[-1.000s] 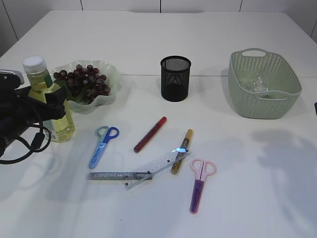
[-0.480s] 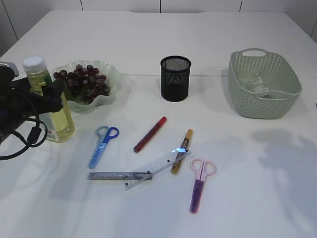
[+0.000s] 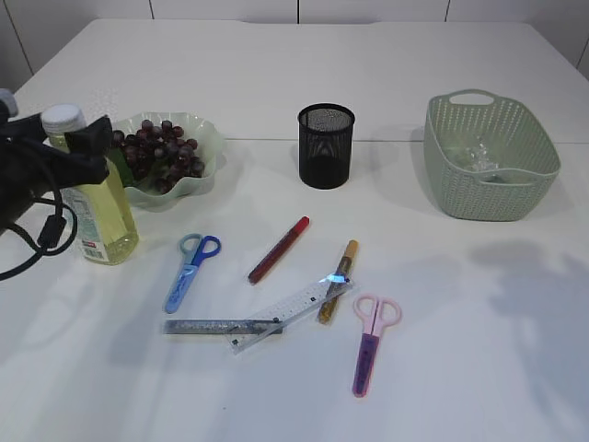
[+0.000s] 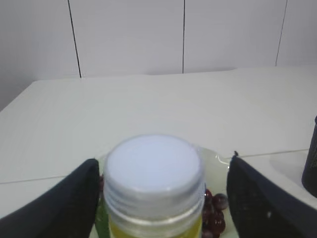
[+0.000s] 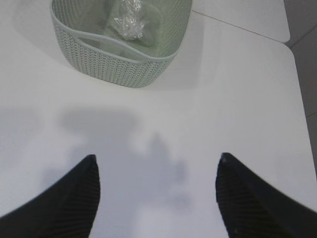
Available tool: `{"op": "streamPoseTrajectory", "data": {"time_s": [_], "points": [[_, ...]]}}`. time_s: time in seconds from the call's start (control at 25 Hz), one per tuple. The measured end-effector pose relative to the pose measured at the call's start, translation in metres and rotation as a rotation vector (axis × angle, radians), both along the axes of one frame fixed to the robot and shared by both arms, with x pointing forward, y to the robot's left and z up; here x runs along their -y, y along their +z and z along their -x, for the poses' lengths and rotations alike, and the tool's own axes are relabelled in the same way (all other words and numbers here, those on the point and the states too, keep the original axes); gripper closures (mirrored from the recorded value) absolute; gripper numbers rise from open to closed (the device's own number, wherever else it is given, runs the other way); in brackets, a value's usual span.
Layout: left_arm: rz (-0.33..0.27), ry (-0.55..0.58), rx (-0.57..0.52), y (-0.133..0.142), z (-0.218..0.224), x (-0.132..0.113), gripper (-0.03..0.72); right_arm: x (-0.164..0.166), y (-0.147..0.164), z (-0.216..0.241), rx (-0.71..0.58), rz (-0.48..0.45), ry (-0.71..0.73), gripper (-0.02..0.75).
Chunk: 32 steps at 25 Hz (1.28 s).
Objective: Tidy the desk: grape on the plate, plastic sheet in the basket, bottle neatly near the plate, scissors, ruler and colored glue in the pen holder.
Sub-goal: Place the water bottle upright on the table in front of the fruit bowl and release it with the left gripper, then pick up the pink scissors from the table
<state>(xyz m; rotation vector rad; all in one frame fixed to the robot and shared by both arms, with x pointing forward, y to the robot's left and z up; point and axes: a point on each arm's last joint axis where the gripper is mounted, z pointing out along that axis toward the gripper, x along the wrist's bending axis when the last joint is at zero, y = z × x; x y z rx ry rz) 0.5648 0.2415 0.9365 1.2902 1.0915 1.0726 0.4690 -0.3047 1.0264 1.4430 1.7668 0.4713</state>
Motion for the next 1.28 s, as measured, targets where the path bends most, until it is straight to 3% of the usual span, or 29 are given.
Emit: {"op": "streamPoseTrajectory", "data": {"time_s": [0.4, 0.76, 1.28], "points": [[0.018, 0.006, 0.07, 0.045, 0.01, -0.002, 0.121, 0.004, -0.002, 0.003, -0.041, 0.026, -0.039, 0.174], [0.003, 0.003, -0.048, 0.082, 0.033, -0.006, 0.134, 0.019, 0.009, 0.015, -0.222, 0.037, -0.29, 0.174], [-0.011, -0.004, -0.241, 0.133, 0.099, -0.018, 0.138, 0.001, 0.008, 0.04, -0.609, -0.132, -0.269, 0.174]]}}
